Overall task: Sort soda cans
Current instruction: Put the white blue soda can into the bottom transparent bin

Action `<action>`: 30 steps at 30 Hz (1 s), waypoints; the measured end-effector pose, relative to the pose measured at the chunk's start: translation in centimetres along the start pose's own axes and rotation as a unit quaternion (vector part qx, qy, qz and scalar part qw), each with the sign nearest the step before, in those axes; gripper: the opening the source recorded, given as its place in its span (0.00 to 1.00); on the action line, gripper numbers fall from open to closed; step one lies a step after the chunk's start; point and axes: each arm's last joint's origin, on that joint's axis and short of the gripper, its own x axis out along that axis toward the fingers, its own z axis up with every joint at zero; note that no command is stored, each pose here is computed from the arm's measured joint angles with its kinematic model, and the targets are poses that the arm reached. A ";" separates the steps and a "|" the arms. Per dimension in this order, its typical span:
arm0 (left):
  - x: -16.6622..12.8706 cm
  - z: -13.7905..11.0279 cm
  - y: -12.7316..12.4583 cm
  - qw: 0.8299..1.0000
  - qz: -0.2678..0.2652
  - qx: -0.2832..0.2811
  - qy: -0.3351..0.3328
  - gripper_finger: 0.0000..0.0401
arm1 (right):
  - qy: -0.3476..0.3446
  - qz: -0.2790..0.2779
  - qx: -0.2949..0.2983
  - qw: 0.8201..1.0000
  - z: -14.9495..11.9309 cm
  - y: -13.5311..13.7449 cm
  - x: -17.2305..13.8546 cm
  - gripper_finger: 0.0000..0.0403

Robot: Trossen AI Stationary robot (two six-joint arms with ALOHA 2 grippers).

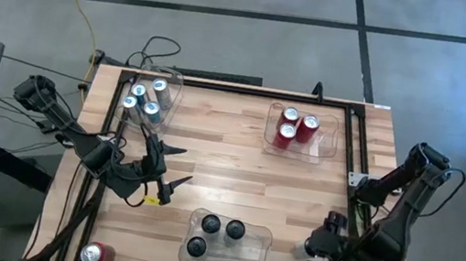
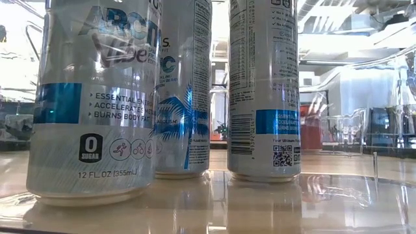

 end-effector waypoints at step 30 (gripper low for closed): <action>0.0 0.0 0.0 1.000 0.000 -0.009 0.001 0.87 | 0.047 -0.036 0.008 0.998 -0.5 0.9 2.9 0.86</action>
